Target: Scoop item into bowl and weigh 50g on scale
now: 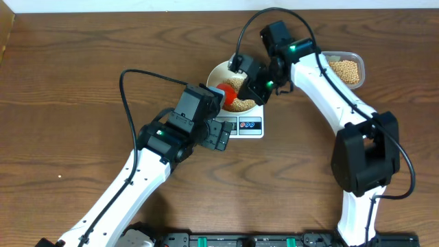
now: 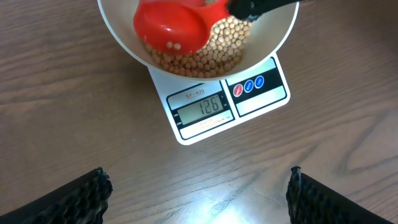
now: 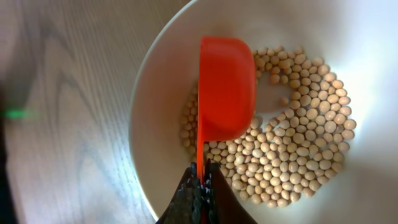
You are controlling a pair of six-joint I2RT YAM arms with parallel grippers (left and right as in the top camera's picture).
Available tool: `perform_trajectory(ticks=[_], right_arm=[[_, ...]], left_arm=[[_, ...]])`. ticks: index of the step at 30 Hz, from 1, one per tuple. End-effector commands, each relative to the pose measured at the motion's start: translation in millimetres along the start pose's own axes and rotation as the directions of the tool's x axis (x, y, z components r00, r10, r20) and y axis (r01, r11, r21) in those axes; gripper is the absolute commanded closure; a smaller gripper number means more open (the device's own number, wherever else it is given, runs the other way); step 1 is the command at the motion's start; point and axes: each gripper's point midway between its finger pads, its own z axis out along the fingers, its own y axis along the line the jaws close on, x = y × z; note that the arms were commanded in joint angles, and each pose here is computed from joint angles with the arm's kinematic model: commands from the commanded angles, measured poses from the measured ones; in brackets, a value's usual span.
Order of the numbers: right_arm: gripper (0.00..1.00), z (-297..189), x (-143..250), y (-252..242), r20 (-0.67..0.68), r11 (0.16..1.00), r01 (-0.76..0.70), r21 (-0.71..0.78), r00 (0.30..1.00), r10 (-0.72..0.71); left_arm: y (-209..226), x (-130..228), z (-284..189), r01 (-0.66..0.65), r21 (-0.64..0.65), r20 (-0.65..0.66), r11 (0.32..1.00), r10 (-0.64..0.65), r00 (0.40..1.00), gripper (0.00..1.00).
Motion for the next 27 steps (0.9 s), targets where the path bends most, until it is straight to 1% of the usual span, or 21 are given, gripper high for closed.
perform_trajectory(ticks=[1, 12, 19, 23, 27], right_arm=[[0.99, -7, -6, 3, 0.062, 0.997, -0.03, -0.072, 0.998, 0.034], [0.99, -46, -11, -2, 0.181, 0.976, -0.104, -0.193, 0.973, 0.14], [0.99, -81, -17, -12, 0.273, 0.959, -0.134, -0.249, 0.94, 0.202], [0.99, -116, -14, -23, 0.296, 0.95, -0.194, -0.244, 0.918, 0.263], [0.99, -154, -1, -34, 0.313, 0.946, -0.239, -0.219, 0.901, 0.3]], left_arm=[[4, -1, -2, 0.0, -0.018, 0.007, 1.0, 0.0, 1.0, 0.08], [4, -1, -2, 0.0, -0.018, 0.007, 1.0, 0.0, 1.0, 0.08], [4, -1, -2, 0.0, -0.018, 0.007, 1.0, 0.0, 1.0, 0.08], [4, -1, -2, 0.0, -0.018, 0.007, 1.0, 0.0, 1.0, 0.08], [4, -1, -2, 0.0, -0.018, 0.007, 1.0, 0.0, 1.0, 0.08]])
